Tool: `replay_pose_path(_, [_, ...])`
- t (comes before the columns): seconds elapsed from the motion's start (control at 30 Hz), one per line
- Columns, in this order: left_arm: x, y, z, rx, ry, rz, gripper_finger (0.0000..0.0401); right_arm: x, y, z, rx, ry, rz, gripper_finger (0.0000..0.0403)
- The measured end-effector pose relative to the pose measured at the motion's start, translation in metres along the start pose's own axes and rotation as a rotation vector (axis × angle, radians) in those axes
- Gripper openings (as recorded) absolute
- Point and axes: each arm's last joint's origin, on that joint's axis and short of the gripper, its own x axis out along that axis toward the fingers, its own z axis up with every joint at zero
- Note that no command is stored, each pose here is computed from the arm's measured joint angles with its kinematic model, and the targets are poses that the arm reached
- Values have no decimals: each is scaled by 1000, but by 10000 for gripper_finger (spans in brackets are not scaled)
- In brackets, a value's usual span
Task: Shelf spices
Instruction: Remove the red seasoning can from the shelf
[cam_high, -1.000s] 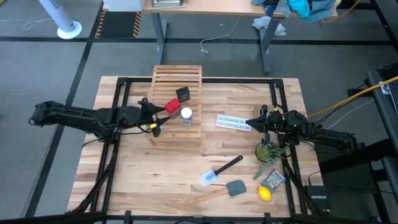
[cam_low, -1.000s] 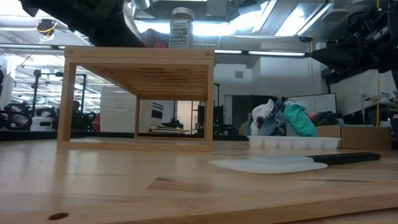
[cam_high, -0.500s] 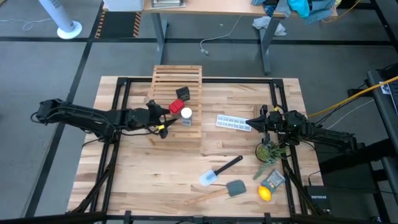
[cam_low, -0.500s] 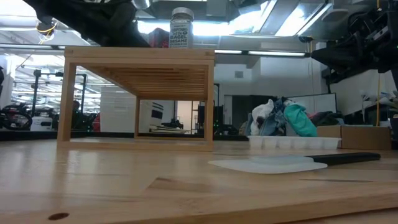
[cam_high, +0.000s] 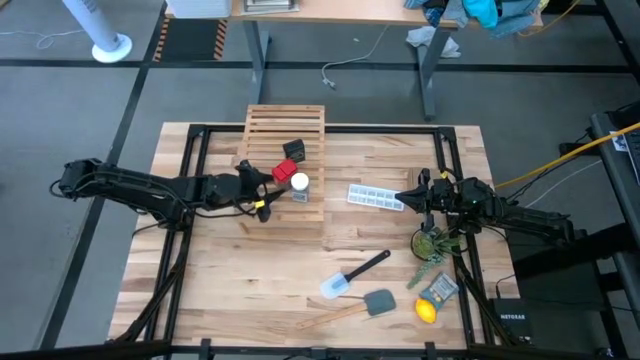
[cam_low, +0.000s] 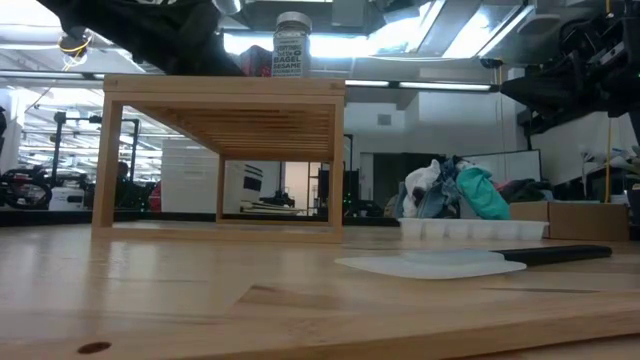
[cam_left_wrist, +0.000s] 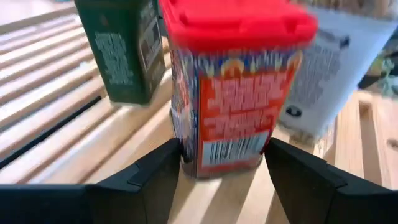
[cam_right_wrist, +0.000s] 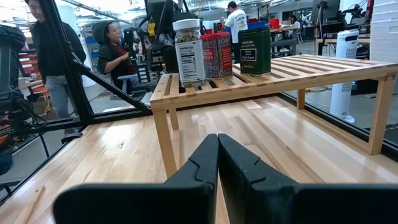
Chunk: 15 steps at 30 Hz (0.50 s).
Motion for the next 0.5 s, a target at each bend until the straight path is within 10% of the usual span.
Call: replay_pose_path(0.5, [7,8,11,12,-95,40,227,0,0,0,0,1,0,17])
